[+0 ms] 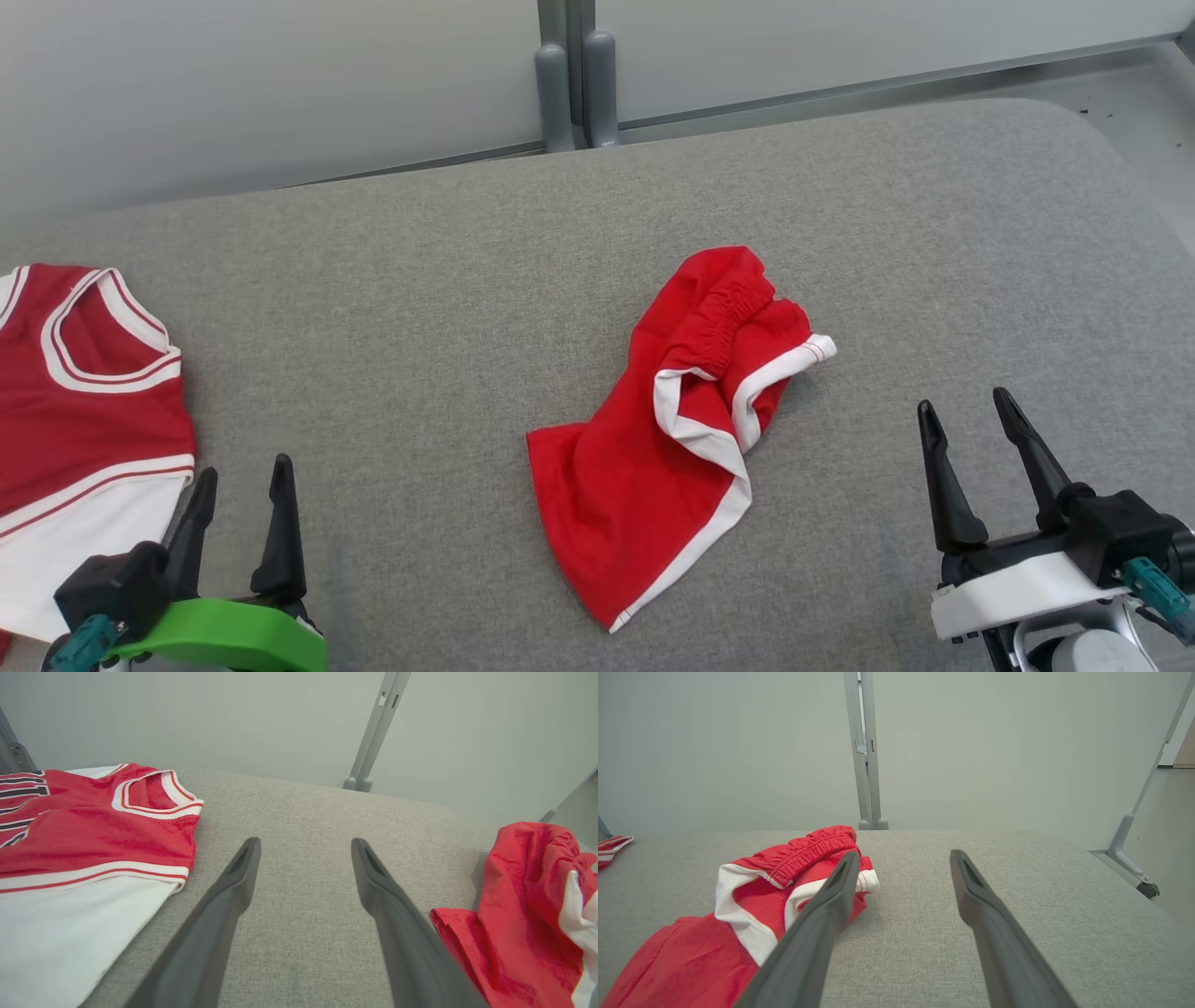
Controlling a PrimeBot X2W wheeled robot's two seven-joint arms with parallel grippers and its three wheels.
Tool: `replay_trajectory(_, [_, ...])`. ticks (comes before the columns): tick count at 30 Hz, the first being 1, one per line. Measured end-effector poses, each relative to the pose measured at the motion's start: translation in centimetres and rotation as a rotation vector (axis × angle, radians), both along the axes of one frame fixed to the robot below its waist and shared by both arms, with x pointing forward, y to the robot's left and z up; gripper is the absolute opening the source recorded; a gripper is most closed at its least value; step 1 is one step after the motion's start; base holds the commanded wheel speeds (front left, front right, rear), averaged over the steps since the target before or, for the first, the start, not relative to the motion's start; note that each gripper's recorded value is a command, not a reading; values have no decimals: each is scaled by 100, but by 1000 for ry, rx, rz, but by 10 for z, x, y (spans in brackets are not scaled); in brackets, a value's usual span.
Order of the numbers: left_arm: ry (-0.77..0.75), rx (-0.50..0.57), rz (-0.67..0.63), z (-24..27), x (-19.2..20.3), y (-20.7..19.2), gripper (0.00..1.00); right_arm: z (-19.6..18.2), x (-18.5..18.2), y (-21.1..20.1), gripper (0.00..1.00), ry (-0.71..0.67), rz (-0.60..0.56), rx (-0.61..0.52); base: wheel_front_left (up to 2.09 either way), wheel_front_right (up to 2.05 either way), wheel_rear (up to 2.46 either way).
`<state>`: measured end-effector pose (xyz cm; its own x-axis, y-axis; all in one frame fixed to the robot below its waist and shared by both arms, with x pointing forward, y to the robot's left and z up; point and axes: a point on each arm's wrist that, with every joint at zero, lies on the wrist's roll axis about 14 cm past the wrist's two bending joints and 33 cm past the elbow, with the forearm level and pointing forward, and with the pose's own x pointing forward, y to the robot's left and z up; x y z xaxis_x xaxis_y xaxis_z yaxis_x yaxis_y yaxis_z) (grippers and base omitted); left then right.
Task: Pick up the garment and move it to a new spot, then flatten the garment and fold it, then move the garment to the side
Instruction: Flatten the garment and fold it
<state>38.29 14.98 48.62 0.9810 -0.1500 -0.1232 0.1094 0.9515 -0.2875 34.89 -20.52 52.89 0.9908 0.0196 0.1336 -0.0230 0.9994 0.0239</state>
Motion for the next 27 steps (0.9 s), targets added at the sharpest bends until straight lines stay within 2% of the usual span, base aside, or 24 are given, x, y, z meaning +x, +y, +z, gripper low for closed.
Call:
replay_trajectory(7, [-57,62,28,1,-16,25,100,-10,-1,-1,100,30,4,-3,0,0,0])
replay_trajectory(14, [-37,113,42,-17,-46,51,100,-18,-4,3,100,56,16,-2,0,0,0])
replay_trajectory(27, [-3,123,119,-36,-76,78,100,-29,-2,10,100,87,44,-10,0,0,0])
